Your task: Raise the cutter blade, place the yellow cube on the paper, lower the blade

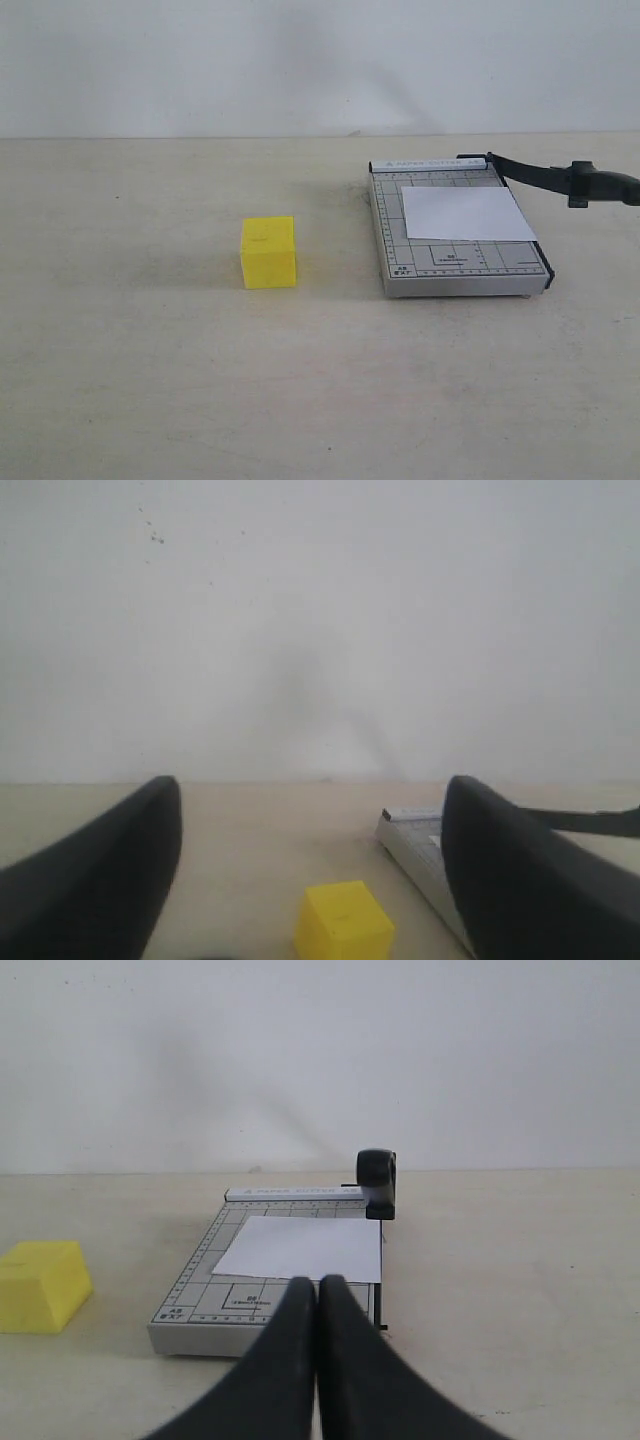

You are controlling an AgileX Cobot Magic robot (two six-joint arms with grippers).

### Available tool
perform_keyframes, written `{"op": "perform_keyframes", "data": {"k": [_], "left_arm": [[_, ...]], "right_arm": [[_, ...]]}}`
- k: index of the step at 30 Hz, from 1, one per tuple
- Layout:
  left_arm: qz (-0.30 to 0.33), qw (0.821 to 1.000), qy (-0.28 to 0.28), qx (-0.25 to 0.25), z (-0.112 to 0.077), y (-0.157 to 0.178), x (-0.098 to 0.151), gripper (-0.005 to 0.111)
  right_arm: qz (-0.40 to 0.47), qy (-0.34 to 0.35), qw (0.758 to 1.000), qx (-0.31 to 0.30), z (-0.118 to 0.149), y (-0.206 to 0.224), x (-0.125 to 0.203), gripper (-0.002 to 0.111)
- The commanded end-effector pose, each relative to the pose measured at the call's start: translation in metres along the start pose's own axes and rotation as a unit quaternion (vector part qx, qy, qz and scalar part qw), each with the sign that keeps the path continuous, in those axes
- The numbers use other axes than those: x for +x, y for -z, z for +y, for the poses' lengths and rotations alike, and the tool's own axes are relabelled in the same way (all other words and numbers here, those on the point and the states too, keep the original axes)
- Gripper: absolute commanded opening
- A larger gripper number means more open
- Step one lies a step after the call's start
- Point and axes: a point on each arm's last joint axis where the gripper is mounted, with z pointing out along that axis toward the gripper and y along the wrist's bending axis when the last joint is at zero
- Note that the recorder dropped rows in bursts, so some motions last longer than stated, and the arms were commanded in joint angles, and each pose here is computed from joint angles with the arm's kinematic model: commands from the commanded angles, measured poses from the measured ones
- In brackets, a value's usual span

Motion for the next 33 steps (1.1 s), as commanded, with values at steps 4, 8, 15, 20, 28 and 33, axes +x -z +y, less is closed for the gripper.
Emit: {"op": "perform_keyframes", "data": {"k": [4, 8, 15, 20, 28, 33], "left_arm": [[0.136, 0.983, -0.08, 0.096, -0.015, -0.119, -0.001, 0.07], [0.18, 0.967, -0.104, 0.146, -0.028, -0.184, 0.016, 0.067], [0.214, 0.939, -0.17, 0.21, -0.068, -0.264, 0.056, 0.021], [0.203, 0.916, -0.226, 0.261, -0.104, -0.303, 0.086, 0.005], [0.198, 0.929, -0.185, 0.253, -0.118, -0.351, 0.119, 0.005], [0.174, 0.927, -0.17, 0.285, -0.125, -0.367, 0.136, 0.005]], "right_arm": [[-0.003, 0.006, 1.0, 0.001, 0.0, 0.0, 0.001, 0.0], [-0.003, 0.006, 1.0, 0.001, 0.0, 0.0, 0.001, 0.0], [-0.003, 0.006, 1.0, 0.001, 0.0, 0.0, 0.001, 0.0], [-0.003, 0.006, 1.0, 0.001, 0.0, 0.0, 0.001, 0.0], [-0.003, 0.006, 1.0, 0.001, 0.0, 0.0, 0.001, 0.0], [-0.003, 0.006, 1.0, 0.001, 0.0, 0.0, 0.001, 0.0]]}}
